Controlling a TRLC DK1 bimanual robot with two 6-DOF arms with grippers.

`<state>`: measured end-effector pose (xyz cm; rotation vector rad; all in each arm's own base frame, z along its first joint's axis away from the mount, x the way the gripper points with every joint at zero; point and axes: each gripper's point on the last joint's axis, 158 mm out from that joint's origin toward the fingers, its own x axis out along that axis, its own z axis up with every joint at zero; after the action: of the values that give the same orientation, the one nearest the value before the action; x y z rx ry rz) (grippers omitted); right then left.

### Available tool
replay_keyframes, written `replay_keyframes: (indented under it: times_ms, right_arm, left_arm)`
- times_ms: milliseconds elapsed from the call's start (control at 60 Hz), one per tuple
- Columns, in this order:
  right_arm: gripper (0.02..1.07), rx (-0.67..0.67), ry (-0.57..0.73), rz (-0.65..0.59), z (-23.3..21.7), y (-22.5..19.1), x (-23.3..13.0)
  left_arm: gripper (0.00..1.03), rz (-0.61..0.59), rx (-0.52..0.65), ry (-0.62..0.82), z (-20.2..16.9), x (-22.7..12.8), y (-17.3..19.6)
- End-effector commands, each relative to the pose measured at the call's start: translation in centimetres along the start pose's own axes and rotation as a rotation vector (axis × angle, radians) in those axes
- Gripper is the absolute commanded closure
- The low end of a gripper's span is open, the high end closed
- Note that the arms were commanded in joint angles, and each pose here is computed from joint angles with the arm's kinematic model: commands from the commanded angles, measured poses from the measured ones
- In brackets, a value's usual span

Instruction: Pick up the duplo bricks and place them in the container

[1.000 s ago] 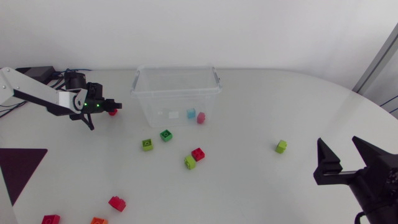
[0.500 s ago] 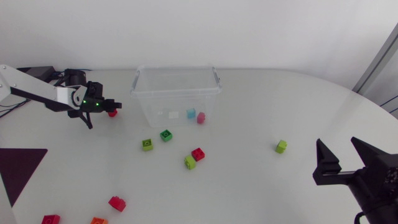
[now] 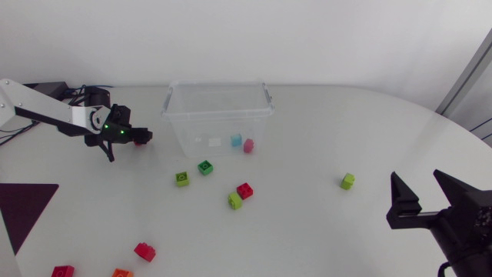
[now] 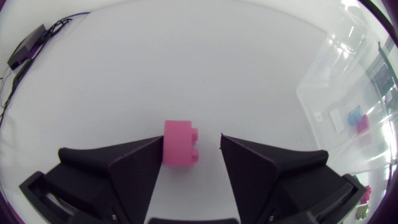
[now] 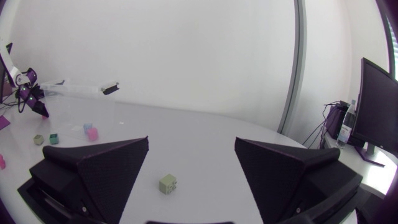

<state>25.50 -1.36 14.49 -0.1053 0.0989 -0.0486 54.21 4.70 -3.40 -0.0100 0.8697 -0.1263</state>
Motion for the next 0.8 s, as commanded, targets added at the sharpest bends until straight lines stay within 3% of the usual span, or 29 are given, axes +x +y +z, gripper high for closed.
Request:
replay_keyframes:
  times_ms: [0,67,133,150,167,450,600,783]
  right_arm:
    - [0.07,0.008,0.019,0.014,-0.6,0.3,0.1]
    - [0.07,0.008,0.019,0.014,-0.6,0.3,0.1]
    - [0.07,0.008,0.019,0.014,-0.6,0.3,0.1]
    - [0.07,0.008,0.019,0.014,-0.6,0.3,0.1]
    - [0.07,0.008,0.019,0.014,-0.6,0.3,0.1]
    - [0.07,0.008,0.019,0.014,-0.6,0.3,0.1]
    - [0.07,0.008,0.019,0.014,-0.6,0.3,0.1]
    - [0.07,0.008,0.012,0.011,-0.4,0.3,0.1]
  left_arm:
    - [0.44,0.012,0.017,-0.001,0.1,-0.1,0.6]
    - [0.47,0.014,0.017,0.003,-0.1,0.0,0.8]
    - [0.63,0.015,0.013,0.004,-0.2,0.1,1.0]
    - [0.71,0.017,0.011,0.004,-0.3,0.1,1.2]
    - [0.72,0.017,0.011,0.004,-0.3,0.1,1.2]
    - [0.79,0.06,0.039,0.01,-0.3,-0.7,1.5]
    - [0.79,0.074,0.06,-0.042,1.7,-4.5,1.0]
    - [0.79,0.082,0.095,-0.131,6.3,-12.7,-0.9]
